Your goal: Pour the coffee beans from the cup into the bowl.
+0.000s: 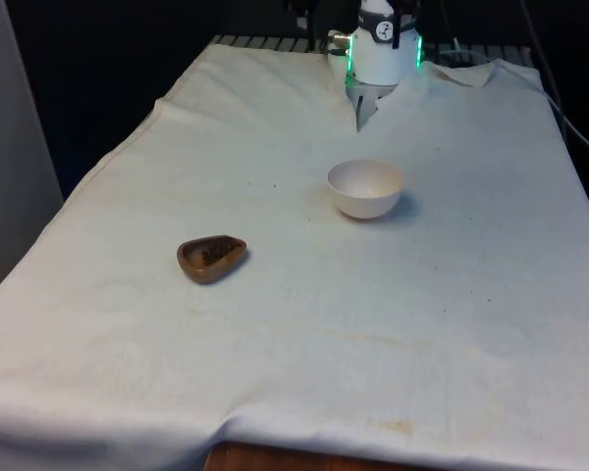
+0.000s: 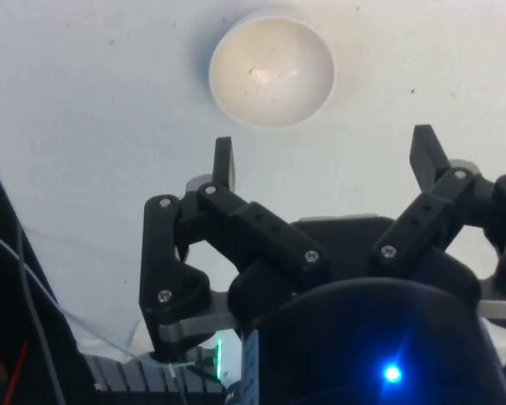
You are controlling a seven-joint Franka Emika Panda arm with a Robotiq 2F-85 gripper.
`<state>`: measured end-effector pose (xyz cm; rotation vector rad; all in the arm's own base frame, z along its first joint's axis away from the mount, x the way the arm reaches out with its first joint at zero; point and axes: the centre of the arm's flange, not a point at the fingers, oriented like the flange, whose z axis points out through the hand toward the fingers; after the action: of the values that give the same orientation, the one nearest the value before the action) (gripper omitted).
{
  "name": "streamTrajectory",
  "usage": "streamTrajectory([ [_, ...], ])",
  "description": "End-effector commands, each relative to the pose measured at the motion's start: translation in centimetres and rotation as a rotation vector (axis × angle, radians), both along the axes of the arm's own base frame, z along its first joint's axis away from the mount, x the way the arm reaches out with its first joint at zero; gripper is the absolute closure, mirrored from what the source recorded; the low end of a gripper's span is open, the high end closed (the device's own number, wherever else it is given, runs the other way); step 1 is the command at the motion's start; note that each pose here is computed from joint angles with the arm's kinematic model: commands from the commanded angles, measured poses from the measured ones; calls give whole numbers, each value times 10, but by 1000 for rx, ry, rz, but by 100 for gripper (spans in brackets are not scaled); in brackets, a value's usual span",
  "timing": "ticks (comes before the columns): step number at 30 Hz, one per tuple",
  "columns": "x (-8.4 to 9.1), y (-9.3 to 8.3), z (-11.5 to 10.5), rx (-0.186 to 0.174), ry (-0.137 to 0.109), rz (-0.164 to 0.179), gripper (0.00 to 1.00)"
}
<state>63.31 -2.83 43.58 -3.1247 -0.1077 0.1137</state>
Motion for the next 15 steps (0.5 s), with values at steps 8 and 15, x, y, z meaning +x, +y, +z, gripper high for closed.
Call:
streamTrajectory([
  [8, 2, -30, -19, 3, -33, 31, 0],
  [15, 1, -48, -32, 2, -40, 46, 0],
])
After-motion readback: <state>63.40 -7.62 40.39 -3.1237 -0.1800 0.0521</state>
